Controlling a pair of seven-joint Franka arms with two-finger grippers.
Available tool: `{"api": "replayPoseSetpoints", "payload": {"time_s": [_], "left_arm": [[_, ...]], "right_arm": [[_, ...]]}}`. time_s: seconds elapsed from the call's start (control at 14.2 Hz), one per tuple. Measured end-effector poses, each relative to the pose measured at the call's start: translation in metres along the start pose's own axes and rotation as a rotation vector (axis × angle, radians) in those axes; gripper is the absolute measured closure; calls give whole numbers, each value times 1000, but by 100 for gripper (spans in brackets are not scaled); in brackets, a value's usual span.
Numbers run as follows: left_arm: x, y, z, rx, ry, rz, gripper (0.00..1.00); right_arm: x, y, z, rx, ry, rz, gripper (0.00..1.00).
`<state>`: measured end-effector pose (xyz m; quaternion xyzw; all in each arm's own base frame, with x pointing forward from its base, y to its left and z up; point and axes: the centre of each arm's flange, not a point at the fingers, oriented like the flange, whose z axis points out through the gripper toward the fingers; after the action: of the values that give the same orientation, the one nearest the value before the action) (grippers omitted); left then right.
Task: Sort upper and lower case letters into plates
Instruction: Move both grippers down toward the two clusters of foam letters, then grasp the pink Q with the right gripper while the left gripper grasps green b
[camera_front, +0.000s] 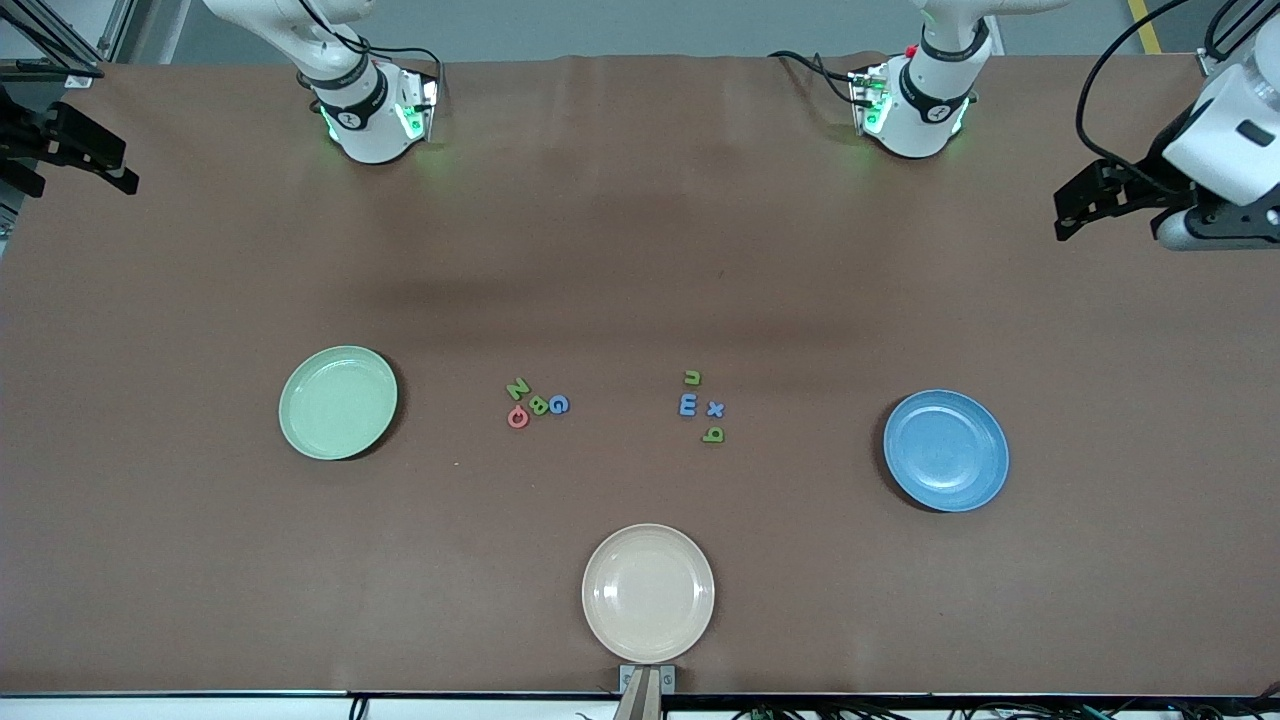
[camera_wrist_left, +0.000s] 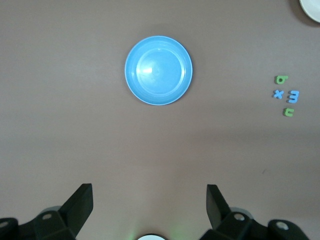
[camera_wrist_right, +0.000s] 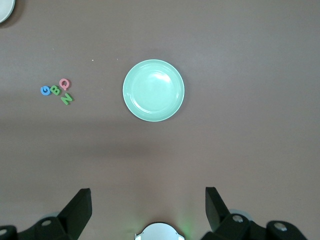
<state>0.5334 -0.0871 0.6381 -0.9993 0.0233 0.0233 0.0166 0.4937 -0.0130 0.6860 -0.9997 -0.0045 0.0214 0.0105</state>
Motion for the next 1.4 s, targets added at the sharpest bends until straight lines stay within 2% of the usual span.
{"api": "replayPoseSetpoints", "payload": {"time_s": [0.21,0.7,0.91,1.05,1.19,1.4], "left_arm": [[21,43,36,-8,-37,4,0],[72,183,171,-55,-67,-184,0],[69,251,242,-5,-62,-244,0],[65,287,289,-10,-63,-298,0],[62,312,333,-14,-56,-358,0],[60,335,378,-21,-7,-411,2]], "right_arm": [[17,1,19,0,-25,2,0],[107,-6,131,-6,-83,28,0],[125,-64,157,11,-58,161,0],[132,-109,183,22,-51,210,0],[138,-148,220,37,-36,240,0],[142,-200,295,43,-15,269,0]]}}
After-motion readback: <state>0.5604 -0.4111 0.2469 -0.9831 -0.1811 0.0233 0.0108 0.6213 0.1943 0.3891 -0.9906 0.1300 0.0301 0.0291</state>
